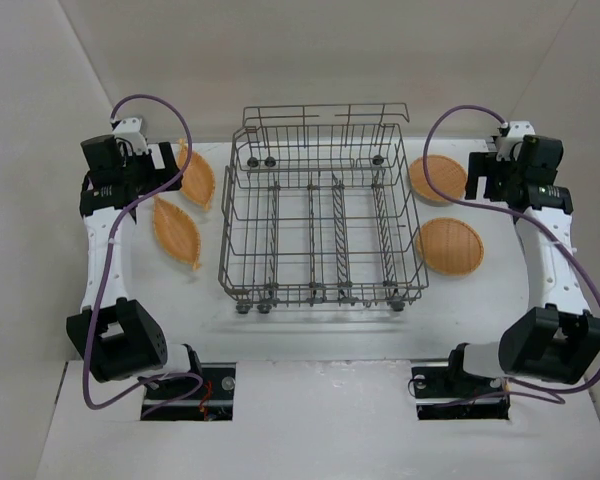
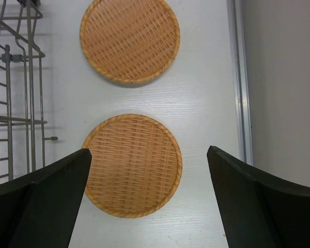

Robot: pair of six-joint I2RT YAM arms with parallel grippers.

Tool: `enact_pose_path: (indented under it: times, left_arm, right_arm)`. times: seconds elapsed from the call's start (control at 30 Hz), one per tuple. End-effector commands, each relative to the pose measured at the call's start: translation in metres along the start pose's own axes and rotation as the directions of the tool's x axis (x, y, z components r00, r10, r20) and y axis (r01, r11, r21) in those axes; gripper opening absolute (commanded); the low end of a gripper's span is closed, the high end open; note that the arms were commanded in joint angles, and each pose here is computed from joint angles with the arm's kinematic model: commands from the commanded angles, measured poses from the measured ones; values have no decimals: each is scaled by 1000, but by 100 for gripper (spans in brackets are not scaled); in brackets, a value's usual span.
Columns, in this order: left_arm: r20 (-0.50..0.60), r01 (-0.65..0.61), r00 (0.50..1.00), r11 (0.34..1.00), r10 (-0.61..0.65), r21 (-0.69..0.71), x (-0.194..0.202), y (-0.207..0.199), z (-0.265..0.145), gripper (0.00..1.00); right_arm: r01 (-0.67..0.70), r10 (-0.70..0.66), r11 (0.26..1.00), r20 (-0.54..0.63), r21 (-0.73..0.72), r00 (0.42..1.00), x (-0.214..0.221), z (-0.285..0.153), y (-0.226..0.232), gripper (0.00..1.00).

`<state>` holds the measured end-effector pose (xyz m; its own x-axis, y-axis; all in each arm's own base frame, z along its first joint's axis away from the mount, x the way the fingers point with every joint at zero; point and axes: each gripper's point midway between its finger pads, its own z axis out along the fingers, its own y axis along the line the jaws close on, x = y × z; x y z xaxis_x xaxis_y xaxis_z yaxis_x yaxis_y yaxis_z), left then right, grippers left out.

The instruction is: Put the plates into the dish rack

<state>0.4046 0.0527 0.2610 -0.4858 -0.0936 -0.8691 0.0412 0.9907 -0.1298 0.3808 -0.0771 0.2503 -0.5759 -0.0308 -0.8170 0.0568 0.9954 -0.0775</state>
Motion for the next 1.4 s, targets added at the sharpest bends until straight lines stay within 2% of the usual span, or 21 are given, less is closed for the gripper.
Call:
enact_pose_path:
  times: [0.0,0.07,0.27,0.37,0.5,0.6,0.7,0.77,0.87,0.93,1.0,1.1,1.23,1.37]
  left_arm:
    - [71,-48,996,999,49,-25,-19,2,-11,100]
    - [71,-57,996,998,59,-25,-20,3,-11,100]
    - [70,-74,995,997,74,-15,-19,0,-6,100]
    - [77,-87,993,996,88,-13,-21,-2,-7,100]
    - [97,-104,990,994,105,-20,-24,-3,-7,100]
    - [101,-117,988,993,119,-20,-23,-4,-7,100]
    - [84,-123,989,992,124,-15,-19,-6,-4,100]
    - [72,-121,990,992,122,-18,-16,-5,-2,100]
    - [45,-112,993,994,112,-18,-9,-4,0,100]
    - [22,-106,994,994,107,-15,-4,-4,1,100]
    - [-7,-113,994,994,113,-11,4,-3,2,100]
    - [-20,-123,992,992,122,-21,11,2,4,100]
    - [-33,-127,991,991,126,-31,19,6,2,100]
    - [-44,-146,989,988,143,-48,23,8,-1,100]
  right_arm:
    - [-31,20,998,201,56,979,-45,-27,-7,100]
    - [-39,22,997,249,63,968,-51,-30,-7,100]
    - [16,-22,1000,264,26,964,-54,-29,4,100]
    - [-14,6,1000,330,22,944,-71,-37,-1,100]
    - [25,-26,1000,419,8,908,-89,-45,4,100]
    - [53,-56,998,413,18,909,-90,-35,6,100]
    - [41,-29,999,389,-23,921,-94,-25,12,100]
    - [23,13,994,316,-110,949,-89,-8,22,100]
    - [-86,121,968,140,-237,983,-71,23,25,100]
    - [-177,194,942,35,-286,980,-60,43,22,100]
    - [-248,247,917,-43,-314,968,-52,59,18,95]
    - [-369,331,857,-163,-359,929,-42,83,14,85]
    - [-525,428,755,-312,-392,848,-24,114,5,79]
    - [-627,486,682,-406,-377,774,-6,142,-4,73]
